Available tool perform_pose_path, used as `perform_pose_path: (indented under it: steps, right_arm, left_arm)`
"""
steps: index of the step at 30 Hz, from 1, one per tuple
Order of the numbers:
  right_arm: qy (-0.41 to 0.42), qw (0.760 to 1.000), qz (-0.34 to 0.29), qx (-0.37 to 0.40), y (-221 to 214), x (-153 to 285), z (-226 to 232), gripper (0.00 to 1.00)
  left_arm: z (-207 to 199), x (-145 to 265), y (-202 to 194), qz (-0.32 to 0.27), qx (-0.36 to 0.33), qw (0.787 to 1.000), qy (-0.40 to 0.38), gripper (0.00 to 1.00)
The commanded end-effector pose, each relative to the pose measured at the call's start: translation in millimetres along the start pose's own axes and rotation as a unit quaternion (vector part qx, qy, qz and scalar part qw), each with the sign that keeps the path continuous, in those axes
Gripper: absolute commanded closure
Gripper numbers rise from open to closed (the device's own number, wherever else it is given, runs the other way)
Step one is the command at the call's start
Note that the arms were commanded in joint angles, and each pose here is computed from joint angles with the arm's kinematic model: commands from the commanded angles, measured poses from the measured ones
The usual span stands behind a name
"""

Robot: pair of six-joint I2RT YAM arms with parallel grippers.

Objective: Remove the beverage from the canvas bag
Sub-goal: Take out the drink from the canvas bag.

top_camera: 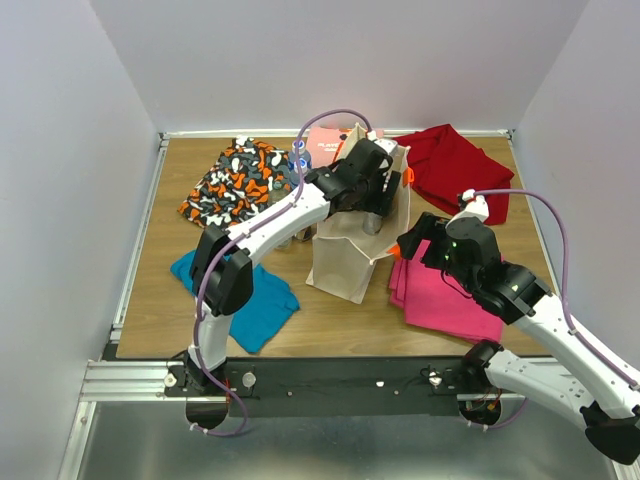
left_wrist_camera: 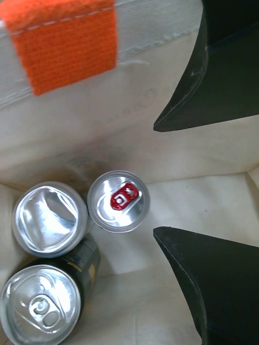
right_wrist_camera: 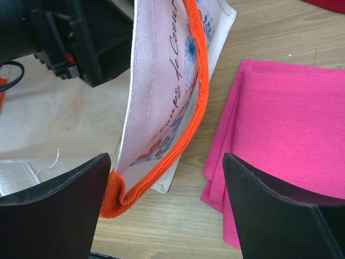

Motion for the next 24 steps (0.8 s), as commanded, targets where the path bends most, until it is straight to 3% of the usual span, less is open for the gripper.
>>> perform_pose_path:
  steps: [1,4,9,24]
  right_arm:
    - [-0.019,1.0,0.006,0.017,-5.9,0.5,-8.5,0.07]
    - [-0.019,1.0,0.006,0.017,-6.2,0.6,-9.0,0.06]
    - [-0.02,1.0,0.006,0.018,-6.0,0.2,-9.1,0.05]
    - [-0.023,1.0,0.001,0.017,-2.2,2.2,-9.7,0.05]
  left_arm:
    - [-7.0,-12.1,15.0,-0.044,0.023,0.999,0.012,0.18]
    - [-4.1,-16.9,13.8,-0.051,0.032,0.998,0.022,0.07]
    - [3.2,-25.2,11.3,-0.049,0.036,0.997,0.046,0.02]
    - [16.6,-46.8,-3.7,-0.033,0.04,0.996,0.076,0.03]
Point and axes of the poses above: each gripper's point midway between its finger pads, its own x axis back along the fingers, its own z axis along the line the jaws close on, y = z × x, the point moved 4 cm from there along x, back along the fingers, and after that the axes turned 15 degrees about x, right-handed, at the moved point
